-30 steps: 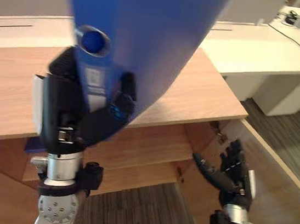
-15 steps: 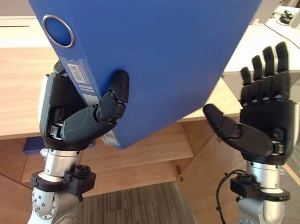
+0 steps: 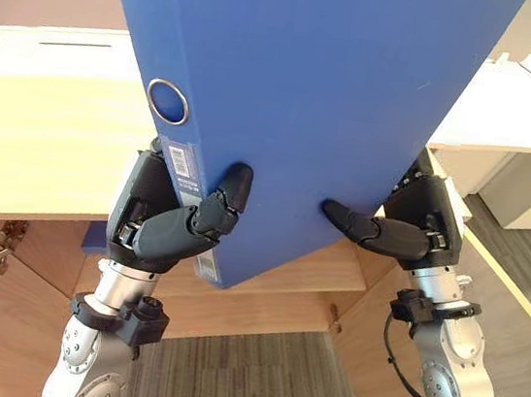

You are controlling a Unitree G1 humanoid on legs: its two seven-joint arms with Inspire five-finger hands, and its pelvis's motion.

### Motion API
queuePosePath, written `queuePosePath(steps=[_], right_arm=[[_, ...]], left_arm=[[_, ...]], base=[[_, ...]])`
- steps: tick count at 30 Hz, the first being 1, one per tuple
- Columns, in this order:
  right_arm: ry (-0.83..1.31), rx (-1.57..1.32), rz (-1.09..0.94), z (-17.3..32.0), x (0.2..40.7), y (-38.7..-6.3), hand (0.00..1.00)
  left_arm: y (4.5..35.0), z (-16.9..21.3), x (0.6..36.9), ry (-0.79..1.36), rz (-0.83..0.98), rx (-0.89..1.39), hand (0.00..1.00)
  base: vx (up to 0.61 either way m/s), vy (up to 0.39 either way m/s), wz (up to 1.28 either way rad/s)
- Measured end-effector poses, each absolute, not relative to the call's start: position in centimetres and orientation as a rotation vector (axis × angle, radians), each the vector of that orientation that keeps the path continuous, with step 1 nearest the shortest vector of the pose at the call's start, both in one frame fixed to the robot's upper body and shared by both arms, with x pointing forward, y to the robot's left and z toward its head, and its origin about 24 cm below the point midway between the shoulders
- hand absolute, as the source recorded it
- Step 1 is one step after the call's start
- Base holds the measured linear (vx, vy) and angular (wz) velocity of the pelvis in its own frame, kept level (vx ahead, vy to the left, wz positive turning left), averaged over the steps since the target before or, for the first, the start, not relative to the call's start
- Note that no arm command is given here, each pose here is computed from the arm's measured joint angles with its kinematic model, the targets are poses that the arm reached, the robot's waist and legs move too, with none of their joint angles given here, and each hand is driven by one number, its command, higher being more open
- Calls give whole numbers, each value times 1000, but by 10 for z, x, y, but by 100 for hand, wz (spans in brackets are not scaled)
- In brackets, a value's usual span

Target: Walk over to the cabinet, pick up the folder, carry it to the office cabinet, place the folder inside the office cabinet, then close the office cabinet door

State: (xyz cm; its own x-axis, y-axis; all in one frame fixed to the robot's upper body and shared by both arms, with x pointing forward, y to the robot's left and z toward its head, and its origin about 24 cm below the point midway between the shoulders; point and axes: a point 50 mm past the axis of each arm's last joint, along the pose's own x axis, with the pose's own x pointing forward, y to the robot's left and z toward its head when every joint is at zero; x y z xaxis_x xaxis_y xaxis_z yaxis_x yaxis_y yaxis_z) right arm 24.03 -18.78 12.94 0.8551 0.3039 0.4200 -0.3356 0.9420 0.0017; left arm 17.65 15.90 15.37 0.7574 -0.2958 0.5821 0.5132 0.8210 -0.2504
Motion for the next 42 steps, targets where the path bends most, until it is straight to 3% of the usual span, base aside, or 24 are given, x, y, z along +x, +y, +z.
queuePosePath(steps=[8,13,14,23,31,36,42], right_arm=[[-383,30,380,125,247,-190,0],[-430,78,410,127,244,-174,0],[-457,84,437,131,241,-166,0],[-514,126,387,134,241,-145,0],[-531,175,233,135,244,-154,0],[-504,149,246,130,245,-150,0],[-379,85,414,104,242,-115,0]], left_arm=[[165,148,180,-521,-441,-392,0],[175,148,182,-572,-254,-281,0],[177,148,182,-581,-210,-264,100],[199,136,167,-582,169,-96,100],[245,68,128,-235,641,-16,100],[249,10,112,58,681,-62,100],[230,-81,96,531,496,-46,100]], base=[[-51,-11,20],[-36,-6,21],[-20,-6,22],[-44,-6,22],[-39,-15,16],[6,-11,6],[-7,-5,-4]])
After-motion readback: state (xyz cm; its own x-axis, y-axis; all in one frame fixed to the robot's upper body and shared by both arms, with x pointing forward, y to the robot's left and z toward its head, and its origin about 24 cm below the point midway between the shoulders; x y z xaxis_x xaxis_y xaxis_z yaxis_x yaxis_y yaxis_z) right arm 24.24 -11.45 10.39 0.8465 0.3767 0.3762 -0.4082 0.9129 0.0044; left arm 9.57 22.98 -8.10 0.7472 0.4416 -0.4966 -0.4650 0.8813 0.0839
